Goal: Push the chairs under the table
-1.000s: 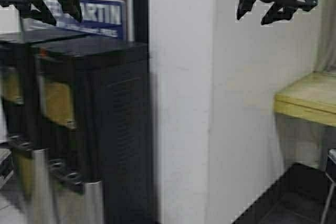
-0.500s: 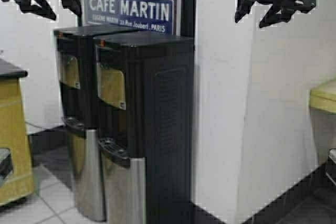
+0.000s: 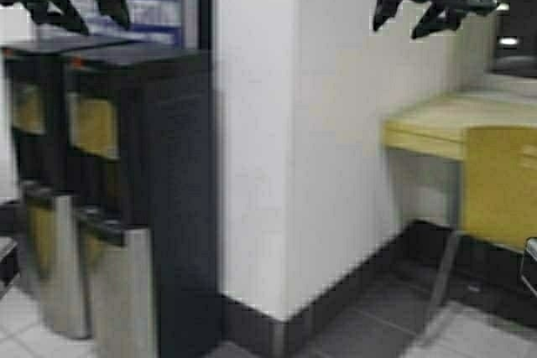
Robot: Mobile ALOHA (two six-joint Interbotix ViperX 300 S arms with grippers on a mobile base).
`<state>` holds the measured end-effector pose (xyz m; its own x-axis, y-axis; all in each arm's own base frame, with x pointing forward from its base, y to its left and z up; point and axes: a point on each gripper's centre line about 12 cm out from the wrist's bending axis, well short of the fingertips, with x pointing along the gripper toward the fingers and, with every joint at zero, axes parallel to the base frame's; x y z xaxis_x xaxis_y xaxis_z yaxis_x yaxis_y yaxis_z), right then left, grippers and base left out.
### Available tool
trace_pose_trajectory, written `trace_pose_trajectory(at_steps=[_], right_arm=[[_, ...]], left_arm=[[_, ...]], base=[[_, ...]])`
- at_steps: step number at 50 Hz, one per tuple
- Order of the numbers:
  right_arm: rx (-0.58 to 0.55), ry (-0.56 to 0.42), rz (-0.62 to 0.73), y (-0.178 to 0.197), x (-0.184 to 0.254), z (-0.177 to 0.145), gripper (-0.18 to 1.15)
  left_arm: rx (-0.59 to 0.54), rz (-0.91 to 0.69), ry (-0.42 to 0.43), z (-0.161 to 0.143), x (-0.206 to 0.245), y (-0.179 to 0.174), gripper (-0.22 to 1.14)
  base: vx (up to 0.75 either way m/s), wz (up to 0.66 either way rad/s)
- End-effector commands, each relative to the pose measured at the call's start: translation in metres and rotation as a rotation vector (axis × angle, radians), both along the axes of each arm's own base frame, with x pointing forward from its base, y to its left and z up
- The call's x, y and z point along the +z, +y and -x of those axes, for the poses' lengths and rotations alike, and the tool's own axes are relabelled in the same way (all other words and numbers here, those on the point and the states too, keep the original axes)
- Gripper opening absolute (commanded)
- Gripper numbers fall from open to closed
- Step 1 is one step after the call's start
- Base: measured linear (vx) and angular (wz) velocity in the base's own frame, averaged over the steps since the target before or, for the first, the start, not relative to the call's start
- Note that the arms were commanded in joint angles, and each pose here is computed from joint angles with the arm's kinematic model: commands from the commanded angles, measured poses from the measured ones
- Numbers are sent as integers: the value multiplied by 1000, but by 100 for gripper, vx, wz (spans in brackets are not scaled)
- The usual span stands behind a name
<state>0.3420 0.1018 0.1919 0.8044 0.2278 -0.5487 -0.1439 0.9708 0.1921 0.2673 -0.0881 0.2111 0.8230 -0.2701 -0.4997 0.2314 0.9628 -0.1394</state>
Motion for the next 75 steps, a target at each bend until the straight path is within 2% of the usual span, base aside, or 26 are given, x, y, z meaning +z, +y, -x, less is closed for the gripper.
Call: trace_pose_trajectory(at_steps=[1, 27, 75], right_arm=[[4, -21, -4, 4, 6, -9, 89], [31, 29, 38, 4, -10, -5, 89], [3, 88, -33, 8, -3, -7, 89]], left_arm=[[3, 5, -11, -3, 4, 0, 89], [9, 9, 21, -8, -2, -2, 89], [12, 0, 60, -15, -13, -5, 89]], base=[[-34, -49], [-26, -32], [-14, -37]])
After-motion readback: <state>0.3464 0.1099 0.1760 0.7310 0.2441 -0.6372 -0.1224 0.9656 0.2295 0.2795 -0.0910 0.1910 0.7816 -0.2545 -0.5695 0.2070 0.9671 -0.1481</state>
